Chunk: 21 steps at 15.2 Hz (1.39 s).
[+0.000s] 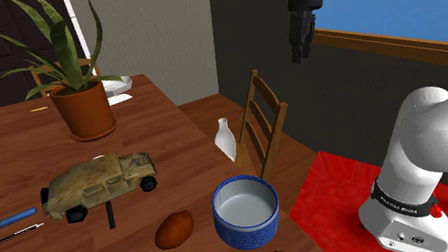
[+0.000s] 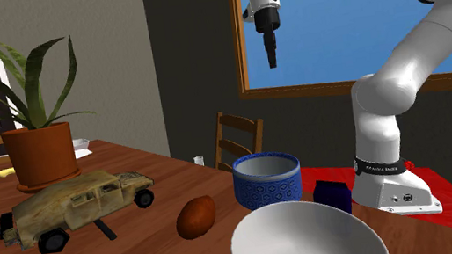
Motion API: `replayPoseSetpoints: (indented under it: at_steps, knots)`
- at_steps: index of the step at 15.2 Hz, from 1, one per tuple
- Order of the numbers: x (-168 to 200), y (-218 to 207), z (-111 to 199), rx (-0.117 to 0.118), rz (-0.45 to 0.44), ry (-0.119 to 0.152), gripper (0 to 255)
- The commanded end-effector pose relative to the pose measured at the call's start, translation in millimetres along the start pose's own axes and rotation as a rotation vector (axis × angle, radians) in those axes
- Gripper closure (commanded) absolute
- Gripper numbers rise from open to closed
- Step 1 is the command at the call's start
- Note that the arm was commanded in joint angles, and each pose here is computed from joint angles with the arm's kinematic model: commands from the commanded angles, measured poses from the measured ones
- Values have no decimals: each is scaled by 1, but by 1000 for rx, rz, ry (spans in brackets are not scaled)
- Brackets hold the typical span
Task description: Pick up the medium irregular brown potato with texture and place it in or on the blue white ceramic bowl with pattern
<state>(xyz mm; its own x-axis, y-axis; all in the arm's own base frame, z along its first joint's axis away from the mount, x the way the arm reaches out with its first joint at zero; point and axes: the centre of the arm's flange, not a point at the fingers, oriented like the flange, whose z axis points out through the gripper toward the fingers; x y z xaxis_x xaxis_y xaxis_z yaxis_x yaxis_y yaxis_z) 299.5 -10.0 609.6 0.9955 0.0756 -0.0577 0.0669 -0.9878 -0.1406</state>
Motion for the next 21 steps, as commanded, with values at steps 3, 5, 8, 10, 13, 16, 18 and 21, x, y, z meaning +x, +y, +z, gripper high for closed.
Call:
replayPoseSetpoints:
  at_steps: [3, 5, 8, 10, 13, 16, 18, 21]
  knots:
    - [19, -5, 17, 17, -61, -5, 0]
    - [38, -12, 34, 33, -122, -9, 0]
    - [65, -25, 60, 58, -213, -16, 0]
    - [82, -36, 77, 75, -274, -21, 0]
    - [107, -54, 102, 100, -366, -28, 0]
    - [129, -74, 127, 125, -457, -34, 0]
    - [143, -90, 143, 142, -518, -39, 0]
    - [162, -114, 168, 166, -610, -46, 0]
